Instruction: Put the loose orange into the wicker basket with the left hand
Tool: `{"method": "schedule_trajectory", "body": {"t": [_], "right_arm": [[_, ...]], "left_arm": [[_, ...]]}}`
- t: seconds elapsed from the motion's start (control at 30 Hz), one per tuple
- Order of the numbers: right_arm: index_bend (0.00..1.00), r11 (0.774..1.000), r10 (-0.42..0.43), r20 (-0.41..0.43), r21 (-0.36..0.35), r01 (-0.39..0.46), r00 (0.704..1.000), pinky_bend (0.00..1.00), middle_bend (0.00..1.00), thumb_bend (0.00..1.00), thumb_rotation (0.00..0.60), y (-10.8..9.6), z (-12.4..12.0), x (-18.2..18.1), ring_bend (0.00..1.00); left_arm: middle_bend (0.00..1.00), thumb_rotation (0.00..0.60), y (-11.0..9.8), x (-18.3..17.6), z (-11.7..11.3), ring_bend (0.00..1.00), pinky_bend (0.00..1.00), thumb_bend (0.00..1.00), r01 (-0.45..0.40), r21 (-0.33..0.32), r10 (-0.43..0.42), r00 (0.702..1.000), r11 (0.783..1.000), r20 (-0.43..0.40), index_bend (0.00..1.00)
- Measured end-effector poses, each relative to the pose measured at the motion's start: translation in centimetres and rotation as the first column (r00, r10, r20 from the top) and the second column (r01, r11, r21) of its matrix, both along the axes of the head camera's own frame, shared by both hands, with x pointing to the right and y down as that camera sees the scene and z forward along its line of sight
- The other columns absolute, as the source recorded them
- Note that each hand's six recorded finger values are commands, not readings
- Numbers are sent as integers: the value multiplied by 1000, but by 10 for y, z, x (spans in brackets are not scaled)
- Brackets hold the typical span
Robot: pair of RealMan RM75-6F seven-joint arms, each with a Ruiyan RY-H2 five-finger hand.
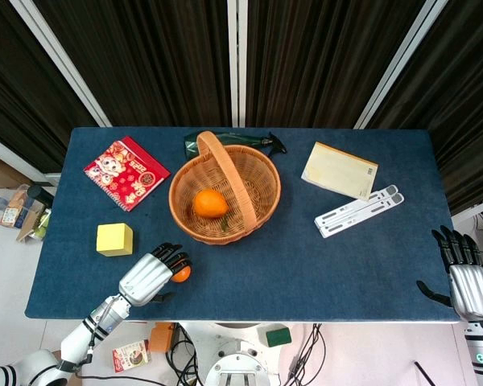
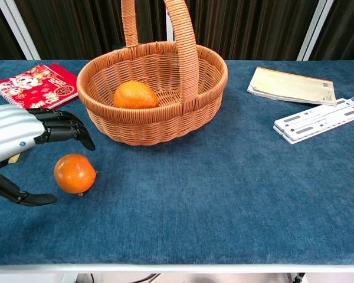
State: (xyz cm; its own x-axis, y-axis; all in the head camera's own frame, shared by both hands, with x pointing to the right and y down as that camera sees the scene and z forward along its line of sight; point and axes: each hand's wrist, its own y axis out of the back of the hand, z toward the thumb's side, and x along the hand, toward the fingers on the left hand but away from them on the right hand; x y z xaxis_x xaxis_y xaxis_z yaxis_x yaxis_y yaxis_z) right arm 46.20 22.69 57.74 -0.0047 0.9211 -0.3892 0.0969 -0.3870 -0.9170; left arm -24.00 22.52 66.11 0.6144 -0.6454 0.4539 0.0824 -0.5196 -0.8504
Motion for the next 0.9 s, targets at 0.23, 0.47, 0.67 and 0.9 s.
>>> {"method": "schedule_trajectory", "body": {"t": [0.23, 0.47, 0.67, 0.9], "right_arm": [[0, 1000, 0, -1, -10, 0, 1000, 0, 0, 183, 600, 0, 3, 0, 0], [0, 1000, 23, 12, 11, -23, 1000, 0, 0, 199, 600, -1, -1, 3, 0], [0, 1000, 17, 9, 2, -17, 1000, 0, 0, 211, 600, -1, 2, 2, 0], [0, 1000, 9, 5, -2, -9, 1000, 0, 0, 227, 600, -2, 2, 2, 0]], "left_arm": [[244, 600, -3, 0, 4, 144, 241, 143, 15, 7, -16, 1000, 1000, 22, 270], [244, 600, -2, -1, 16, 144, 283, 143, 22, -33, -21, 998, 999, 54, 264], [244, 600, -3, 0, 24, 171, 355, 144, 6, -42, -2, 997, 999, 83, 245], [275, 600, -1, 4, 33, 236, 475, 175, -11, -65, 18, 995, 998, 101, 283]]}}
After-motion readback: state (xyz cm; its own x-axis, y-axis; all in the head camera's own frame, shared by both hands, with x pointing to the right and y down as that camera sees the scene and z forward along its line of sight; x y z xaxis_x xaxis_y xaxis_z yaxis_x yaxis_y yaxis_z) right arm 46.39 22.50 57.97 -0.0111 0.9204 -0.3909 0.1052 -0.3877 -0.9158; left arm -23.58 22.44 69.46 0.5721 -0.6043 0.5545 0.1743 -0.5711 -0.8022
